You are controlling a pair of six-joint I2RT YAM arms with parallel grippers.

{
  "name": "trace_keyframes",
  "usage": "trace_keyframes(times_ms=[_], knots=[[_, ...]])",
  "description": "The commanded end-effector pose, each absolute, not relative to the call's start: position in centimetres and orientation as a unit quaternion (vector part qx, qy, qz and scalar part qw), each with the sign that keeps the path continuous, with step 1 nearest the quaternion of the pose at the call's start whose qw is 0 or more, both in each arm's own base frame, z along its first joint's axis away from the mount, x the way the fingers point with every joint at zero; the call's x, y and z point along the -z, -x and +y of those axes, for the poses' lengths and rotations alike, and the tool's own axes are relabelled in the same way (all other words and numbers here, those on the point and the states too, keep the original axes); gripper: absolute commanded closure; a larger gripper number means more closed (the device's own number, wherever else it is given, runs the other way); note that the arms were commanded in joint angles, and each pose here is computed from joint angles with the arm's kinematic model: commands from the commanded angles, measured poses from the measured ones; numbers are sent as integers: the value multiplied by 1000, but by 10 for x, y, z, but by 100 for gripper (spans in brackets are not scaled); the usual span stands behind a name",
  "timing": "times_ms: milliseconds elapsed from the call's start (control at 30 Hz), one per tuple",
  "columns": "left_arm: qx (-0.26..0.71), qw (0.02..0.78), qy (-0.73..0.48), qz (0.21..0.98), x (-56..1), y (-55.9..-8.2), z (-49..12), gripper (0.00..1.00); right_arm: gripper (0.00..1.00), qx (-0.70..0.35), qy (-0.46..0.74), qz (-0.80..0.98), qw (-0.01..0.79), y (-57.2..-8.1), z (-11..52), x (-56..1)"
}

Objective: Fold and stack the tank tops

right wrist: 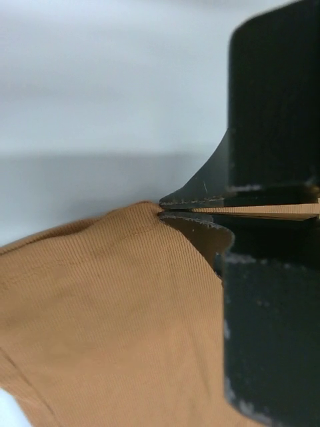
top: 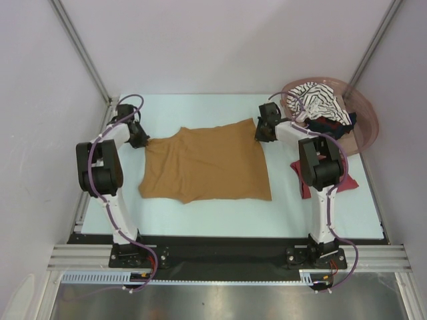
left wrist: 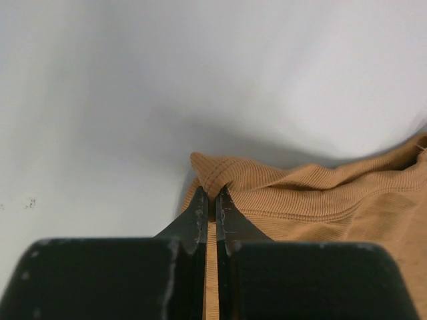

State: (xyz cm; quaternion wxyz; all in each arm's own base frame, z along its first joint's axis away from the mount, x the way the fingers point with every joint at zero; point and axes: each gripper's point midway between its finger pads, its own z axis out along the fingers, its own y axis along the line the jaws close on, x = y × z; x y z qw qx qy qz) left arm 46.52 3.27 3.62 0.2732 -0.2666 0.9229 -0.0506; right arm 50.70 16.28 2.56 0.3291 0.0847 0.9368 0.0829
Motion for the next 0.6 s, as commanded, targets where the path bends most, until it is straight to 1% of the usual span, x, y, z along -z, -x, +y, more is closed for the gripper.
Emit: trace_keyframes(times_ms=[0, 167, 367, 400, 467, 500, 533, 567], knots=[[53, 295, 273, 914, -48, -490, 38, 100, 100, -75, -99, 931, 342, -527, 153, -31], [61, 279, 277, 917, -34, -504, 36, 100, 100, -71, -115, 930, 342, -543, 141, -27], [72, 288, 277, 914, -37, -526, 35, 100, 100, -73, -136, 926, 345, -561, 128, -27], [79, 297, 275, 911, -45, -535, 34, 100, 100, -73, -138, 926, 344, -563, 127, -23], [86, 290, 274, 913, -38, -540, 31, 100, 99, -69, -145, 923, 349, -567, 125, -24], [92, 298, 272, 910, -45, -549, 31, 100, 96, -67, -145, 922, 352, -568, 124, -24], [98, 291, 270, 912, -39, -551, 27, 100, 90, -69, -146, 922, 352, -569, 124, -23], [100, 292, 270, 912, -39, -553, 26, 100, 83, -75, -146, 920, 356, -570, 126, -26]])
